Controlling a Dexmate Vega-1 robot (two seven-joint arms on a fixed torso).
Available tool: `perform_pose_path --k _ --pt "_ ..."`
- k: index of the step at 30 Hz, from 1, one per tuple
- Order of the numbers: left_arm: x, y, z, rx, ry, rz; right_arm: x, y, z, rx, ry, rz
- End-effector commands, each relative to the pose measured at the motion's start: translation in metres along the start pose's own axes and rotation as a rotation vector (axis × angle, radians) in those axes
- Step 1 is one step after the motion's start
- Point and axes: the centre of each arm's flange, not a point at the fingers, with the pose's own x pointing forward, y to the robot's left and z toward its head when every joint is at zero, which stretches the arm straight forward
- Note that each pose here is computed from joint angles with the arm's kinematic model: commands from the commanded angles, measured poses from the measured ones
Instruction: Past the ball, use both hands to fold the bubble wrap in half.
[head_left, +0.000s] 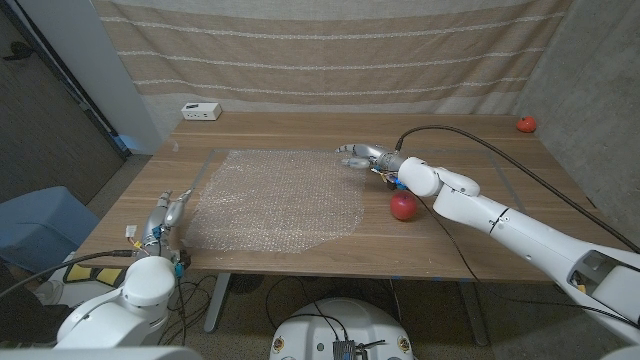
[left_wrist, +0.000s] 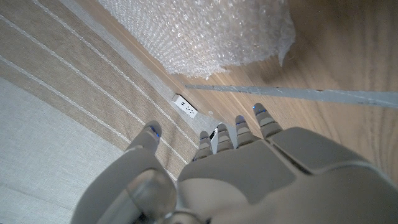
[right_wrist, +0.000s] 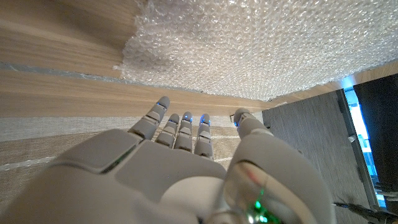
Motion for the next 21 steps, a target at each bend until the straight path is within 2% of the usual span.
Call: perform_pose_path --k 1,8,12,15,21 --pt "-0.022 0.016 -0.006 0.099 0.136 0.091 0.018 0.009 0.005 -0.132 0.021 0.028" --pt "-0.031 0.019 0.0 0.202 0.247 0.132 0.031 0.014 -0.002 -0.16 0.039 0.059" --pt "-0.032 0.018 0.005 0.27 0.309 0.144 0.037 0.017 -0.009 -0.16 0.049 0.075" --pt "-0.031 0.016 0.01 0.293 0.326 0.149 0.041 0.019 -0.015 -0.152 0.062 0.086" --pt "-0.029 0.011 0.02 0.321 0.325 0.175 0.041 0.02 -0.024 -0.144 0.076 0.088"
